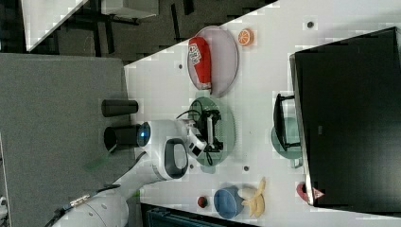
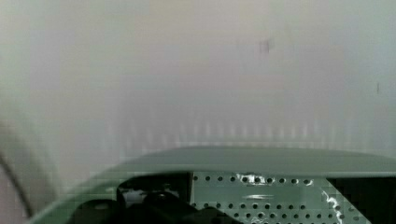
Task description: Drag strainer left to right.
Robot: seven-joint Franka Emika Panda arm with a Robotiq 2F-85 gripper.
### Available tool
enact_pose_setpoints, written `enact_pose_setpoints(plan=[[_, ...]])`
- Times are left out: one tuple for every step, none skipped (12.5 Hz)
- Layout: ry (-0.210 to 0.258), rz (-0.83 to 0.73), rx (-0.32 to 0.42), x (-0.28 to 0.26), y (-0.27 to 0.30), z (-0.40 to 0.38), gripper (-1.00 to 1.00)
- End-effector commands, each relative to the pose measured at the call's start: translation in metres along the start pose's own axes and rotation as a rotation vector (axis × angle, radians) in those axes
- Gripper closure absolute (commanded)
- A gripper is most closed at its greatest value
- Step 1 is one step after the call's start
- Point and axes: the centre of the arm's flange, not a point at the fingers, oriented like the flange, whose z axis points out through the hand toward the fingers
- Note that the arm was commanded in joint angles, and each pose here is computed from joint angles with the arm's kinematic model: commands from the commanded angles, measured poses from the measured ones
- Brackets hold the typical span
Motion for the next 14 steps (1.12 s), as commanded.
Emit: enact_pose_setpoints(plan=[[0.008,-0.045,0.014,0.033,-0.002,-0.005,-1.0],[0.015,-0.031,0.015,0.044,-0.002,-0.006,-1.0],[0.022,-0.02,0.014,0.055,-0.002,-0.005,-1.0],[0.027,-0.024,0.014,0.065,-0.002,-0.005,-1.0],[0.034,-0.035,0.013,0.075,-0.001,-0.005,-1.0],[0.039,-0.056,0.013,0.084,-0.001,-0.006,-1.0],[0.046,-0.056,0.012,0.094,-0.001,-0.006,-1.0],[0.052,-0.037,0.011,0.105,0.001,-0.006,-1.0],[0.056,-0.024,0.01,0.112,0.002,-0.006,-1.0],[0.058,-0.019,0.01,0.115,0.002,-0.006,-1.0],[0.059,-0.03,0.015,0.115,0.001,-0.008,-1.0],[0.056,-0.08,0.018,0.109,-0.001,-0.012,-1.0],[0.051,-0.162,0.016,0.099,-0.002,-0.02,-1.0],[0.049,-0.237,0.023,0.09,-0.005,-0.033,-1.0]])
